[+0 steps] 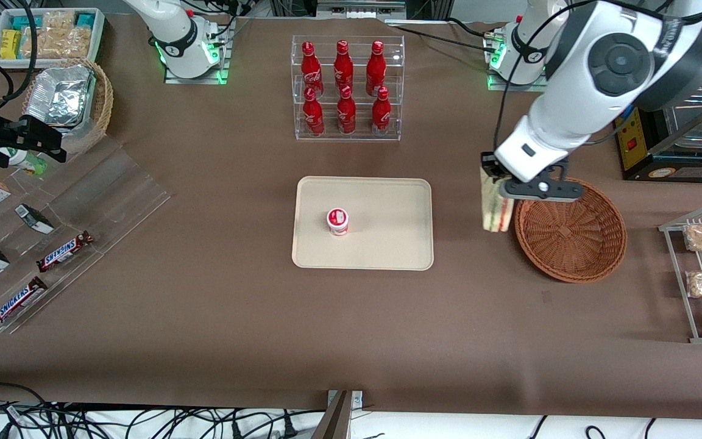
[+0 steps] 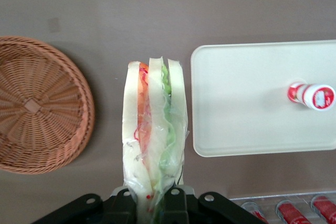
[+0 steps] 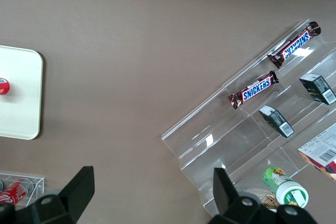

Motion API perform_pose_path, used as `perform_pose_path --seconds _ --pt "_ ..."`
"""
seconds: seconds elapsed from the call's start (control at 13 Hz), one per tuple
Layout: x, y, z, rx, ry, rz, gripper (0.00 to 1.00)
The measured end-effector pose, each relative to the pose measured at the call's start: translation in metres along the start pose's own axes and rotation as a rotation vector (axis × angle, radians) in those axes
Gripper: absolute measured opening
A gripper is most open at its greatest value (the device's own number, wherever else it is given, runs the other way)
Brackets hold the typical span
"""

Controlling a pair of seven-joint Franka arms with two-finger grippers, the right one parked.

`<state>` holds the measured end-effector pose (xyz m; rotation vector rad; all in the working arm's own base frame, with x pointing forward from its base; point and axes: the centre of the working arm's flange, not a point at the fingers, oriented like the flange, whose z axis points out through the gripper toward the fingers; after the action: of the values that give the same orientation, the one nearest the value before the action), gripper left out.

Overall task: Place sandwich from basket to tray
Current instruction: 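Carry the sandwich to the cream tray beside the red cup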

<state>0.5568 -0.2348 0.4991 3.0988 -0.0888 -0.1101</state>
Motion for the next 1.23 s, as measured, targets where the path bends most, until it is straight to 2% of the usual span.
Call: perform_pose_path --seconds 0.15,0.54,0.85,1.23 --pt "-0.003 0.019 0.007 -0.010 -0.010 0.035 0.15" --pt "0.005 0.069 0.045 -0.064 0.016 -0.008 0.15" --pt "0.008 0.112 0.110 -0.059 0.049 -0.034 0.15" --pt "0.001 0.140 0.180 0.020 0.056 -0.023 0.15"
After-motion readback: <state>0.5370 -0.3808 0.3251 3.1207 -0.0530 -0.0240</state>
